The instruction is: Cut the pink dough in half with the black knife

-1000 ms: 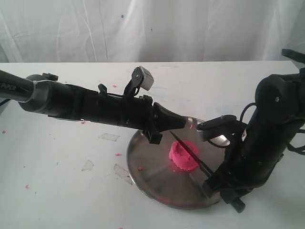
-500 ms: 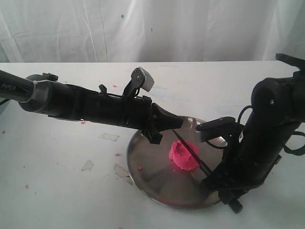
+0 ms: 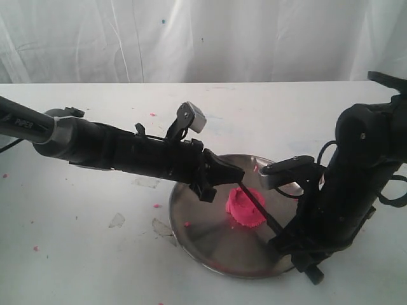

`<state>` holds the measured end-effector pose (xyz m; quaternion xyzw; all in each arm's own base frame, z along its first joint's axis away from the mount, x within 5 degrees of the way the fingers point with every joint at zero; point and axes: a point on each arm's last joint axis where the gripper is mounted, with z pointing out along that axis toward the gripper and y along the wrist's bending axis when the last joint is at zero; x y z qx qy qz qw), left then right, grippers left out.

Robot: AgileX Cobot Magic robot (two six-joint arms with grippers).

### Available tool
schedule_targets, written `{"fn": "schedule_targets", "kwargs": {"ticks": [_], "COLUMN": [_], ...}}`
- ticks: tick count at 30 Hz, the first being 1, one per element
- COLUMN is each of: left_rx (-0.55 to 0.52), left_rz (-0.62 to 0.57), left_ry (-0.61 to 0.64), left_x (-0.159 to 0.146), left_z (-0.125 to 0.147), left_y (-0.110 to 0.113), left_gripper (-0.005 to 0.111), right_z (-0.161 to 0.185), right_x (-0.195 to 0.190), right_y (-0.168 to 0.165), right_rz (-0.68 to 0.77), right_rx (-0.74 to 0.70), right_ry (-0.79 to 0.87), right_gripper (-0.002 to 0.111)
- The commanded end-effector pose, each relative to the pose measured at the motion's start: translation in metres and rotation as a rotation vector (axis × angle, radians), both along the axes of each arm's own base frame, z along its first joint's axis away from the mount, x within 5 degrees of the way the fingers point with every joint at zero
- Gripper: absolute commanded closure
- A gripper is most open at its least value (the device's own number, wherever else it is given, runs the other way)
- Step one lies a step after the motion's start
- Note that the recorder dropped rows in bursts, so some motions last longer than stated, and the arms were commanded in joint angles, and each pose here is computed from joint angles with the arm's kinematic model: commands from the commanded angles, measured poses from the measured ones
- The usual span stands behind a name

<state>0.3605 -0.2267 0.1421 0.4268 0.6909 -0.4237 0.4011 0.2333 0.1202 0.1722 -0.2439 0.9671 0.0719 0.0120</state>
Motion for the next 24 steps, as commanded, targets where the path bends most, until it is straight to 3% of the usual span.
{"fn": "schedule_targets", "kwargs": {"ticks": [1,9,15,18,24], "left_rx": [-0.003,-0.005,-0.063,0.005,-0.025], "left_rz": [-0.042,-0.051,-0.058,-0.006,-0.038], "left_ry": [-0.096,-0.107,-0.116,-0.103,-0.071], "left_x": [0.0,0.0,0.011,0.018,0.02], "left_z": [-0.008,-0.008,0.006,-0.008,-0.023], "left_y": [-0.001,-0.001,-0.007,-0.006,-0.009], "left_gripper": [0.107,0.107,0.107,0.107,0.107], "right_z": [0.0,0.0,0.0,0.0,0.0], "right_x": [0.0,0.0,0.0,0.0,0.0], "right_y": [0.0,0.001,0.001,0.001,0.001], "right_rz": [-0.006,-0.008,-0.008,-0.008,-0.008], "right_rx": [0.003,0.006,0.005,0.005,0.005], "right_ry": [-0.004,-0.003,-0.001,-0.001,-0.001], "right_gripper": [0.108,0.108,0.108,0.108,0.108]}}
